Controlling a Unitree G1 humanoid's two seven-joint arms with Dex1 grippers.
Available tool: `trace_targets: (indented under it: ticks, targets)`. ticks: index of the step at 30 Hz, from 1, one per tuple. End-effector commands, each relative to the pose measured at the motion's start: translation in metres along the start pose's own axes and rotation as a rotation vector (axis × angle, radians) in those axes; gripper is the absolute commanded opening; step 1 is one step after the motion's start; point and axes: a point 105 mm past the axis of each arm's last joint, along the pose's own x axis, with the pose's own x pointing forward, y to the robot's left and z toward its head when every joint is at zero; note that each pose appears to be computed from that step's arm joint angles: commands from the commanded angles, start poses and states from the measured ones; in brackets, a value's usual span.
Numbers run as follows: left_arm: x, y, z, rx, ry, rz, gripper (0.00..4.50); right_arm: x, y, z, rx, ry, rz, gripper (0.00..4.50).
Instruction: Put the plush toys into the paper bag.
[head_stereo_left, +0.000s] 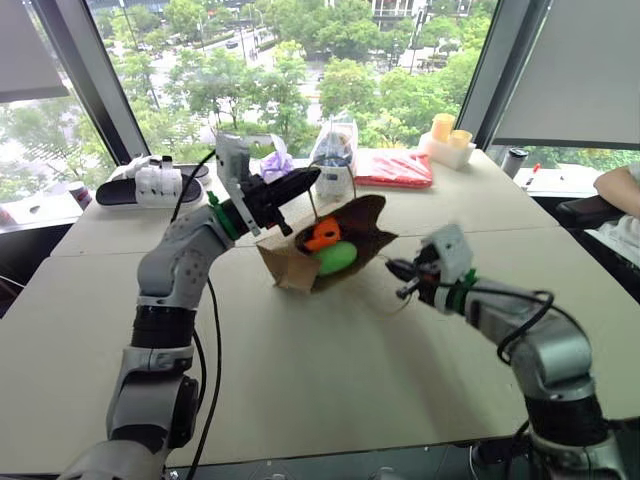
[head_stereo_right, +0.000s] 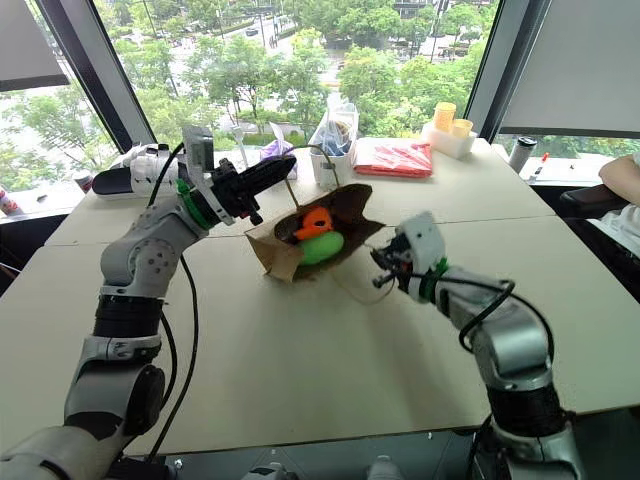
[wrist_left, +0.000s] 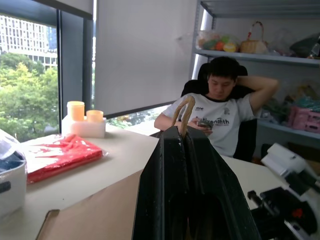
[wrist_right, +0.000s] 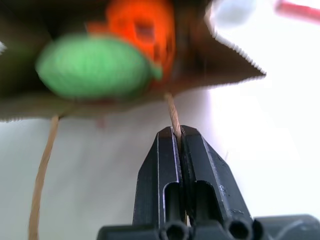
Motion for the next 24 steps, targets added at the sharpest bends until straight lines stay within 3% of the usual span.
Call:
trace_targets:
  ticks: [1, 6, 13, 19, 22, 24]
  targets:
    - [0.001, 0.005, 0.017, 0.068, -0.026, -0.010, 0.00, -0.012, 0.008, 0.045, -0.064, -0.105, 0.074, 0.06]
    - [0.003, 0.014, 0.010, 0.078, 0.014, -0.015, 0.00, -0.014, 0.015, 0.065, -0.076, -0.134, 0.133, 0.06]
    - [0.003, 0.015, -0.040, 0.036, 0.164, -0.081, 0.00, -0.010, 0.016, 0.024, -0.081, 0.006, 0.141, 0.06]
    - [-0.004, 0.017, -0.054, -0.029, 0.222, -0.091, 0.00, -0.018, 0.018, 0.025, -0.084, 0.004, 0.153, 0.06]
    - [-0.009, 0.017, -0.047, -0.057, 0.221, -0.098, 0.91, -0.025, 0.018, 0.033, -0.095, -0.021, 0.166, 0.97]
    - [-0.014, 0.016, -0.041, -0.053, 0.226, -0.101, 1.84, -0.029, 0.016, 0.043, -0.101, -0.050, 0.158, 1.90]
